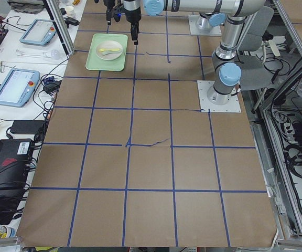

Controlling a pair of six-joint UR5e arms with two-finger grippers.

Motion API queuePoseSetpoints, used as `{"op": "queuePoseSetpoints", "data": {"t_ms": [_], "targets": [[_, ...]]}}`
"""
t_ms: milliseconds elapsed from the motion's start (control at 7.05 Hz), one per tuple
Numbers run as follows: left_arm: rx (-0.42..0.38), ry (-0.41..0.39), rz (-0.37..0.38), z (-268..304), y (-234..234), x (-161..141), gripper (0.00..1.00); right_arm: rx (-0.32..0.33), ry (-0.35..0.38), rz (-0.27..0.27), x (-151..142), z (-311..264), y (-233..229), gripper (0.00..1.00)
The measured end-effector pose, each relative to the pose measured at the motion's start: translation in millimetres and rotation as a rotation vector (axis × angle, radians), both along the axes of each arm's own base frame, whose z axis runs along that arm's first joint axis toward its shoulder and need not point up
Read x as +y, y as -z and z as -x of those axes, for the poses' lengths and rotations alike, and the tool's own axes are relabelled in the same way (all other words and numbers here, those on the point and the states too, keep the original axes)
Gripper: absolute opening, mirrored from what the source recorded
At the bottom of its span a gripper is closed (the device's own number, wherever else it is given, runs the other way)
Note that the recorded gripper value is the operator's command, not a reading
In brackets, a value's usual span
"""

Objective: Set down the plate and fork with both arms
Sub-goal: 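Open the left gripper and lift it away from the plate, then reach the right gripper over the plate and grasp the yellow fork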

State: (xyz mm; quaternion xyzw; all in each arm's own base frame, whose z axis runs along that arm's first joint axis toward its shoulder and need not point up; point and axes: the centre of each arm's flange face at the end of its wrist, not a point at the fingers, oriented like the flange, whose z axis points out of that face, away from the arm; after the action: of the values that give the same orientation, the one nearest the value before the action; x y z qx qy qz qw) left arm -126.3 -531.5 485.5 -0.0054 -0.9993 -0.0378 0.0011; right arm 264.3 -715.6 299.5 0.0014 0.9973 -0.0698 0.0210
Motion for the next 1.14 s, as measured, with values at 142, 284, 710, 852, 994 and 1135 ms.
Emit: {"op": "queuePoseSetpoints", "data": {"t_ms": [142, 284, 710, 852, 994, 1135], "targets": [[0.002, 0.0, -0.003, 0, 2, 4, 1.0, 0.013, -0.015, -0.001, -5, -18, 35, 0.66], [0.001, 0.001, -0.015, -1, 10, 10, 1.0, 0.029, -0.032, 0.011, -7, -34, 63, 0.58], [-0.009, 0.012, 0.021, -2, 33, 23, 1.0, 0.038, -0.072, 0.034, -8, -66, 93, 0.58], [-0.011, 0.013, 0.027, -2, 35, 25, 1.0, 0.044, -0.08, 0.025, -8, -68, 101, 0.58], [-0.011, 0.014, 0.023, -2, 39, 27, 1.0, 0.054, -0.084, 0.016, -7, -68, 105, 0.58], [-0.009, 0.012, 0.019, -3, 43, 29, 1.0, 0.062, -0.084, 0.012, -6, -67, 107, 0.58]]}}
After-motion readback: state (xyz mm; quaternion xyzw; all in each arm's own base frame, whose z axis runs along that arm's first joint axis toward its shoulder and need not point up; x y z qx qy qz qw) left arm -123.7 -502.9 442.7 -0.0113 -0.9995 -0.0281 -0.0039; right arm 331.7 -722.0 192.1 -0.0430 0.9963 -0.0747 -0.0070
